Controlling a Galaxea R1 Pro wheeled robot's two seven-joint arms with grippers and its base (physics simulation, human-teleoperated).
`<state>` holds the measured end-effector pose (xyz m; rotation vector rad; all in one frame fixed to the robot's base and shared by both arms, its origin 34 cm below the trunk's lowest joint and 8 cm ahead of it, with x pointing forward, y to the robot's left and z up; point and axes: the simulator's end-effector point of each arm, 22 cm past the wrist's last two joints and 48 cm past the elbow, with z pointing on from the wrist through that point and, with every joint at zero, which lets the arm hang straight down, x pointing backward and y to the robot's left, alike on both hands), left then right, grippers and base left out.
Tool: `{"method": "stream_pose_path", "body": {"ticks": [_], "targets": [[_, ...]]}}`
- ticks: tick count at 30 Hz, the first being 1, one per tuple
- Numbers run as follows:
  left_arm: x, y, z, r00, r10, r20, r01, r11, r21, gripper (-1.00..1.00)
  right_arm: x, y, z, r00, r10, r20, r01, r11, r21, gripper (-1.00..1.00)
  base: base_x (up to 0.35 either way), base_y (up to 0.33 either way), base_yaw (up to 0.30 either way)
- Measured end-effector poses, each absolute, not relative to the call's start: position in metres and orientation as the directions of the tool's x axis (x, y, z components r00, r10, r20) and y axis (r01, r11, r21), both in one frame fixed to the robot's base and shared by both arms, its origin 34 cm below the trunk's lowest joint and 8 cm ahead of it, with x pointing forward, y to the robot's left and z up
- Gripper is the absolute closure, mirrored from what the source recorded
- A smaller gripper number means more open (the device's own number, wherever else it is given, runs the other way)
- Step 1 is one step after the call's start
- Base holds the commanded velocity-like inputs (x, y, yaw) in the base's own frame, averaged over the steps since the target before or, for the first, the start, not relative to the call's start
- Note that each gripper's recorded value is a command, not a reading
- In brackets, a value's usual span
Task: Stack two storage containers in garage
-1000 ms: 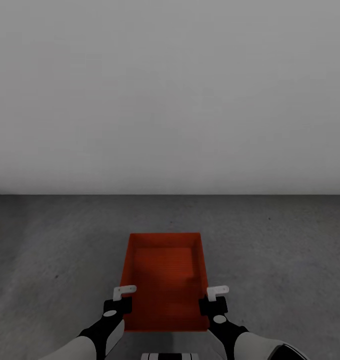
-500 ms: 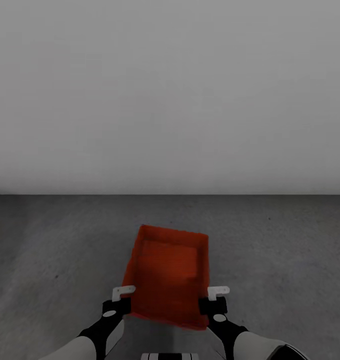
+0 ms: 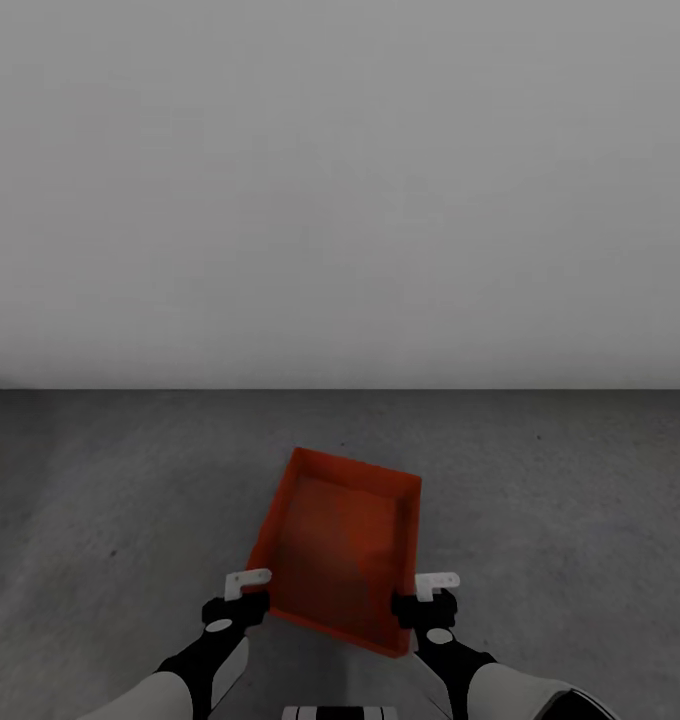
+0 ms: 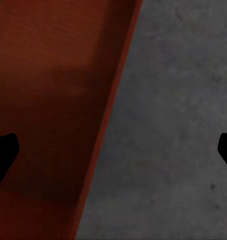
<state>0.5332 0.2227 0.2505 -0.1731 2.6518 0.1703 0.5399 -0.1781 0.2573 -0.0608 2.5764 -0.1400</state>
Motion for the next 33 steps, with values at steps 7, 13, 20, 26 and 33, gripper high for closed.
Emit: {"method": "stream_pose_path", "body": {"ticks": [7,13,20,26,33], "targets": [[0.533,0.223,0.251,-0.878,-0.102,-0.467,-0.161,0.983,0.088,-1.0,0.54,-0.178,0.257,-0.846,-0.072,-0.528,-0.015,0.994,-0.113,-1.0,0.0,0.0,0.0],[0.533,0.223,0.256,-0.879,-0.107,-0.464,-0.166,0.982,0.088,-1.0,0.541,-0.178,0.264,-0.846,-0.072,-0.529,-0.014,0.994,-0.112,-1.0,0.0,0.0,0.0],[0.536,0.224,0.271,-0.879,-0.112,-0.463,-0.171,0.982,0.087,-1.0,0.544,-0.178,0.279,-0.846,-0.073,-0.528,-0.015,0.994,-0.113,-1.0,0.0,0.0,0.0],[0.538,0.224,0.284,-0.88,-0.12,-0.46,-0.178,0.98,0.085,-1.0,0.547,-0.178,0.291,-0.847,-0.072,-0.527,-0.014,0.994,-0.113,-1.0,0.0,0.0,0.0],[0.54,0.225,0.298,-0.881,-0.121,-0.458,-0.179,0.98,0.085,-1.0,0.549,-0.178,0.306,-0.847,-0.072,-0.527,-0.014,0.994,-0.113,-1.0,0.0,0.0,0.0]]}}
